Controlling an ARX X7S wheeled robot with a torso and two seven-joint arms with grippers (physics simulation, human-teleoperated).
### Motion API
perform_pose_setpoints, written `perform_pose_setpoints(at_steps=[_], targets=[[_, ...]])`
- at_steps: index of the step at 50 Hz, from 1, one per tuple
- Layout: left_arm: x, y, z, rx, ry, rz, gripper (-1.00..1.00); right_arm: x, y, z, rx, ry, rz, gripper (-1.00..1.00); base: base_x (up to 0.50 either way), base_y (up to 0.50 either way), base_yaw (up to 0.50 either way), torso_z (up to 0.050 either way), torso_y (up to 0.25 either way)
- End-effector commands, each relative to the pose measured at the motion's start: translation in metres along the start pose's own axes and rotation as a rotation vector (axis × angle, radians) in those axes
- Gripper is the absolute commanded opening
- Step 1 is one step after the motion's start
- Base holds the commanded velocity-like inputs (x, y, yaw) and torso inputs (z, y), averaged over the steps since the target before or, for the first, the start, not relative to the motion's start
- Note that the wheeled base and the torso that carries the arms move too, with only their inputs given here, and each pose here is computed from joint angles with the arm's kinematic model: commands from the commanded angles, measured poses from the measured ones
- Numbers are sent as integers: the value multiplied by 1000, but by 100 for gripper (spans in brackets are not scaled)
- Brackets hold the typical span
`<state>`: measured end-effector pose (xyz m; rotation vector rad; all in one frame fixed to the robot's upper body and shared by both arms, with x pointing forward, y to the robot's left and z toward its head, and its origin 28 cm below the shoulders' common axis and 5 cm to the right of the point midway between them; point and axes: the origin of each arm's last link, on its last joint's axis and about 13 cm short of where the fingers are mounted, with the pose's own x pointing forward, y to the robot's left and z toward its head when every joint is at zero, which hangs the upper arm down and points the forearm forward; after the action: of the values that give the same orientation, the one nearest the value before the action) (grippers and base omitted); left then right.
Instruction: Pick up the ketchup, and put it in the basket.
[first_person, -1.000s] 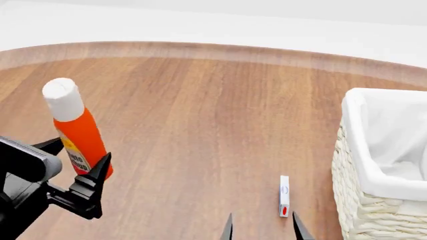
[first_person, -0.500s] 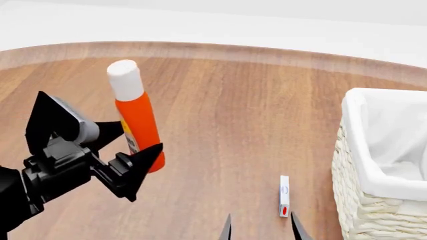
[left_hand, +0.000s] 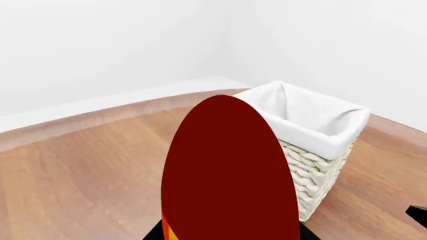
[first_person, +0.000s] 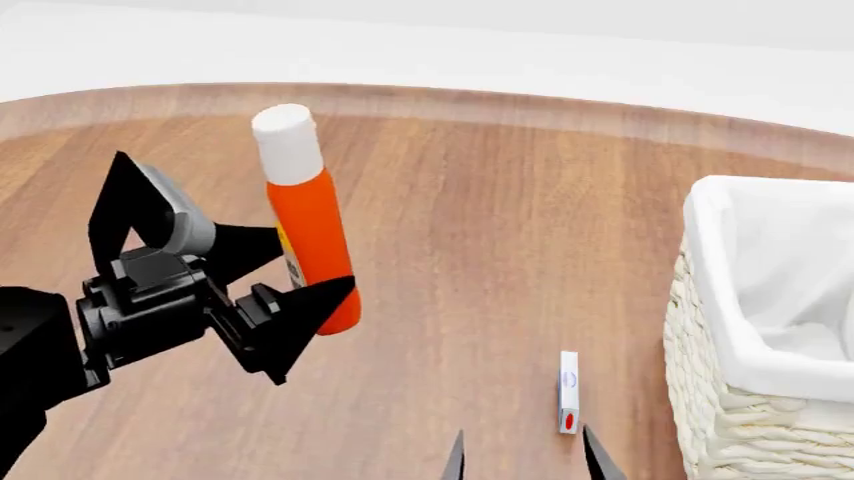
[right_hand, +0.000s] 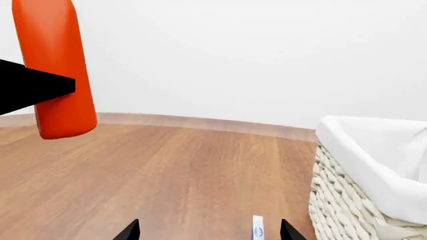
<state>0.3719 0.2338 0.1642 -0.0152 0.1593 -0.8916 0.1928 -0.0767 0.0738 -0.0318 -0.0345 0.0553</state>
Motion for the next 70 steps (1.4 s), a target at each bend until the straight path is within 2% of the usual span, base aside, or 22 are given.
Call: perform_pose_setpoints(at_steps=[1,9,12,15,19,20,25,31,35,43,55,66,70], targets=[[6,4,2,-16,-10,-33,-100,-4,-1,15,74,59,18,100,0,0,0,0,0],[8,4,-6,-24,-2,-41,-100,-14,-3,43,74,86,54,100,0,0,0,0,0],[9,4,-8,-24,4,-42,-100,-17,-1,57,123,116,99,100,0,0,0,0,0],[9,3,-9,-22,9,-53,-100,-18,0,64,88,127,113,100,0,0,0,0,3],[10,2,-9,-16,14,-61,-100,-20,1,82,93,134,149,100,0,0,0,0,0],[10,2,-9,-15,13,-62,-100,-20,1,86,43,149,140,100,0,0,0,0,0],[11,0,-11,-14,18,-70,-100,-21,-1,101,47,161,141,100,0,0,0,0,0],[10,-2,-15,-12,28,-76,-100,-20,-5,115,96,160,151,100,0,0,0,0,0],[10,-3,-16,-2,43,-80,-100,-23,-5,130,140,117,194,100,0,0,0,0,0],[10,-4,-19,4,54,-88,-100,-27,-1,151,163,93,245,100,0,0,0,0,1],[12,-7,-23,11,75,-109,-100,-19,4,166,172,72,289,100,0,0,0,0,0],[11,-7,-22,22,83,-120,-100,-7,6,171,133,96,335,100,0,0,0,1,1],[11,-8,-22,24,85,-122,-100,-1,6,173,84,114,364,100,0,0,0,0,0]])
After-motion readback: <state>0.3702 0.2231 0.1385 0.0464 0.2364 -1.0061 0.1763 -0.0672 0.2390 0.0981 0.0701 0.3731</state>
